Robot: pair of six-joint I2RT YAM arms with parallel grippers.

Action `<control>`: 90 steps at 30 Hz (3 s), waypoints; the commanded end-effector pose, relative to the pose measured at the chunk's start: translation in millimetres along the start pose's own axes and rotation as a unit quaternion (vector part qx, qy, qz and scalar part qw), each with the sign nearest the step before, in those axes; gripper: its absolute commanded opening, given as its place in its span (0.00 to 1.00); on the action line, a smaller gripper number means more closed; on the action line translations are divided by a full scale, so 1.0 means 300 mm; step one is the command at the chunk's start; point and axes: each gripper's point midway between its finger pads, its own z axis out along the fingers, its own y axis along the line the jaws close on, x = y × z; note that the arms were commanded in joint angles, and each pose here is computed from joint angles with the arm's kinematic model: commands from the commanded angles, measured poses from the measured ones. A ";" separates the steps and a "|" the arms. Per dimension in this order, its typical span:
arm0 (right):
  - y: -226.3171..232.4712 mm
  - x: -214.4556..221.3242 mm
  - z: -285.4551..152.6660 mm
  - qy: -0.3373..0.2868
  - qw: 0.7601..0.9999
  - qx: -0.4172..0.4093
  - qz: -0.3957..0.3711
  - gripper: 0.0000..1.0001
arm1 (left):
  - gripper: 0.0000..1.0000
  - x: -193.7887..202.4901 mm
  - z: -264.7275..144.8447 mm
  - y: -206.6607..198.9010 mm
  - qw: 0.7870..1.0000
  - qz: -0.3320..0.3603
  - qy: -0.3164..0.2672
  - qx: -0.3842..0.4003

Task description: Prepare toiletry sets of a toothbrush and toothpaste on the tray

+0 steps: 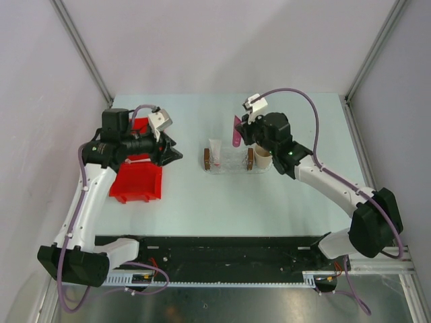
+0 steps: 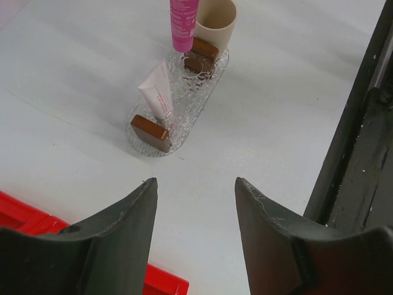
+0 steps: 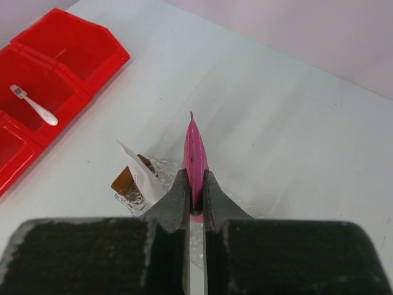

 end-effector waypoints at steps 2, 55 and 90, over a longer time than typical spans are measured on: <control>-0.004 -0.039 0.035 -0.032 0.998 0.039 0.045 0.00 | 0.59 -0.006 0.001 0.007 1.000 0.000 -0.007 -0.009; 0.065 0.104 0.132 0.003 0.997 0.059 0.058 0.00 | 0.58 0.046 0.008 0.006 1.000 0.003 -0.001 -0.016; 0.083 0.138 0.149 0.006 0.998 0.052 0.042 0.00 | 0.59 0.069 0.013 0.001 1.000 0.004 0.003 -0.015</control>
